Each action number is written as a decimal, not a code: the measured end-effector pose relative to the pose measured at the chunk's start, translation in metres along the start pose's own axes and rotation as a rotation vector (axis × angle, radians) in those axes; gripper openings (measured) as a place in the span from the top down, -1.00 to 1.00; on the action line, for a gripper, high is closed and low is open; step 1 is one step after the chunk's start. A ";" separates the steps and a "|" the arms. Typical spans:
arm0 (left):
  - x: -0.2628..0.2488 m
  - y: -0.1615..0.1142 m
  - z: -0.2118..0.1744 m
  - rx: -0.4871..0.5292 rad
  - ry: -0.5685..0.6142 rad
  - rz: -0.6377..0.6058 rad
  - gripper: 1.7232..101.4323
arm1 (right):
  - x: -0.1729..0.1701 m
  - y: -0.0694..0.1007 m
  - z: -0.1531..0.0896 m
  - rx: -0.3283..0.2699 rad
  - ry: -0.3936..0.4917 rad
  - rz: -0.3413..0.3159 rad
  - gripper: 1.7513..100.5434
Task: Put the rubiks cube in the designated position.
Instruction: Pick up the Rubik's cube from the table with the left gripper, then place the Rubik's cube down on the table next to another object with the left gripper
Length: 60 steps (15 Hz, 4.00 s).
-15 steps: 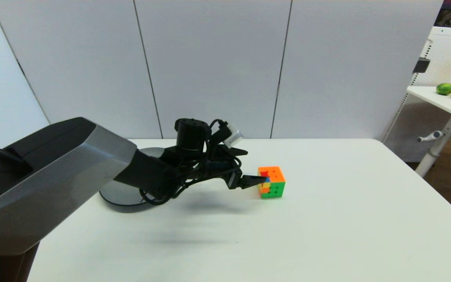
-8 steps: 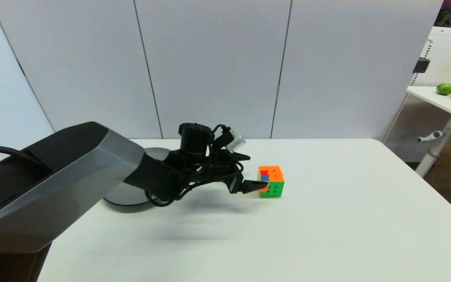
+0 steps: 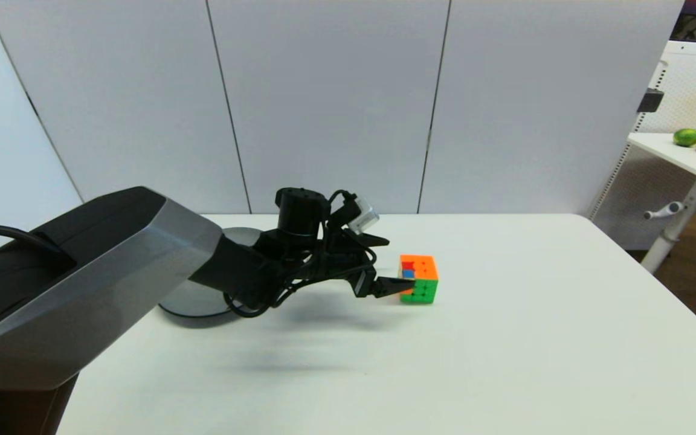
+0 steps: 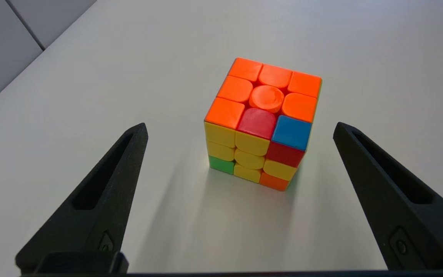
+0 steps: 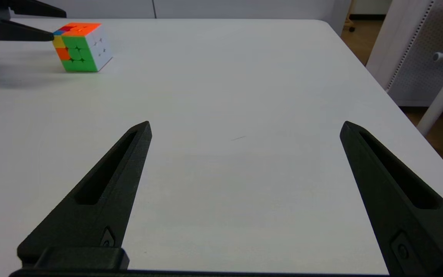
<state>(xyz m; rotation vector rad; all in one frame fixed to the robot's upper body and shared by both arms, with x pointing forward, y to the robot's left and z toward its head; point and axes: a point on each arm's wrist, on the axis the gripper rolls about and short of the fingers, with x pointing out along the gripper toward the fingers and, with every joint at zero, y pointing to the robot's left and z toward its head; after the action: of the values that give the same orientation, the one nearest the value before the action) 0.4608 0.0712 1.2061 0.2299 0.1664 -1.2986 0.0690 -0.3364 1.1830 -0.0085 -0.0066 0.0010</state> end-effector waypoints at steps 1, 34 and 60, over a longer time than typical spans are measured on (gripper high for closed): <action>0.002 0.000 -0.001 0.000 0.000 -0.002 -0.93 | 0.000 0.000 0.000 -0.001 0.000 0.000 -0.93; -0.072 0.038 0.063 -0.032 0.065 0.284 -0.06 | 0.000 0.000 0.000 0.000 0.000 0.000 -0.93; -0.352 0.047 -0.068 -0.346 0.282 1.036 -0.05 | 0.000 0.000 0.000 0.000 0.000 0.000 -0.93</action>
<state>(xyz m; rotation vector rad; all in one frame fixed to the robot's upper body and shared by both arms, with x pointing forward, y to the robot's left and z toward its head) 0.4140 0.4291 1.2319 0.1608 0.4385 -0.1941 0.0690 -0.3364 1.1830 -0.0090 -0.0066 0.0010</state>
